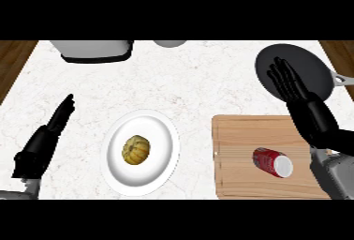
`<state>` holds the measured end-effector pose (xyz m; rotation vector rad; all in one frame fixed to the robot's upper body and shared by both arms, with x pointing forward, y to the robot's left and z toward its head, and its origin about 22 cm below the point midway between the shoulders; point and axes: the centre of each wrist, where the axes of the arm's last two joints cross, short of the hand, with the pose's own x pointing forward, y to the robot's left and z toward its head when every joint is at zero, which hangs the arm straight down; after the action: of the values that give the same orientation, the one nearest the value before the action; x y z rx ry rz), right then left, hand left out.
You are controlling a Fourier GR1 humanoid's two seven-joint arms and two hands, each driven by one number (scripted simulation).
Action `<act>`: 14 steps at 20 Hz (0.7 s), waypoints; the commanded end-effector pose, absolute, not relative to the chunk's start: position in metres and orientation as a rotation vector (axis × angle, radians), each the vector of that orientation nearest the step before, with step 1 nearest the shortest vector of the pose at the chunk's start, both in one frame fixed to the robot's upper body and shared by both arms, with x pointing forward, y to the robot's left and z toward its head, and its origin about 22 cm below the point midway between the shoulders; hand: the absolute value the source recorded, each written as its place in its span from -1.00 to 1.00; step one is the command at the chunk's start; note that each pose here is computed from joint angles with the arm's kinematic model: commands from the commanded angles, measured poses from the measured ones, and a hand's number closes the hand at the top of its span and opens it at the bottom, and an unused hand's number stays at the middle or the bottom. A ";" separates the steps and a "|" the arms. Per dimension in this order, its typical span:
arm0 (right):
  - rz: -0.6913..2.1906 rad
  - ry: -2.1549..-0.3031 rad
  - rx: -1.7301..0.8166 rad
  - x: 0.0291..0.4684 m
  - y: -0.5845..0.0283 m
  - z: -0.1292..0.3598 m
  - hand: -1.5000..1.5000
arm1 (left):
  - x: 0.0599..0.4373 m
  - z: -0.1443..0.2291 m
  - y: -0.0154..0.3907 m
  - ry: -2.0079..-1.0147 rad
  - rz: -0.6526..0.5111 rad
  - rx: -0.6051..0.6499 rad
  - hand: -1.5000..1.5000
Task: Pick the can from the cutting board and place it in the pan
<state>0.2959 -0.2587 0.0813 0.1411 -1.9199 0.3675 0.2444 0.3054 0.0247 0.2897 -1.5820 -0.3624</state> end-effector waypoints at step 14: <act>0.684 -1.809 -0.252 0.277 -0.351 -0.029 -1.00 | 0.275 0.044 0.248 -1.514 -0.353 0.088 0.00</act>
<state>0.2996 -0.3356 0.0181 -0.2445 -1.7921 0.7361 0.2717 0.2580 0.0474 0.1149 -1.5271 -0.3545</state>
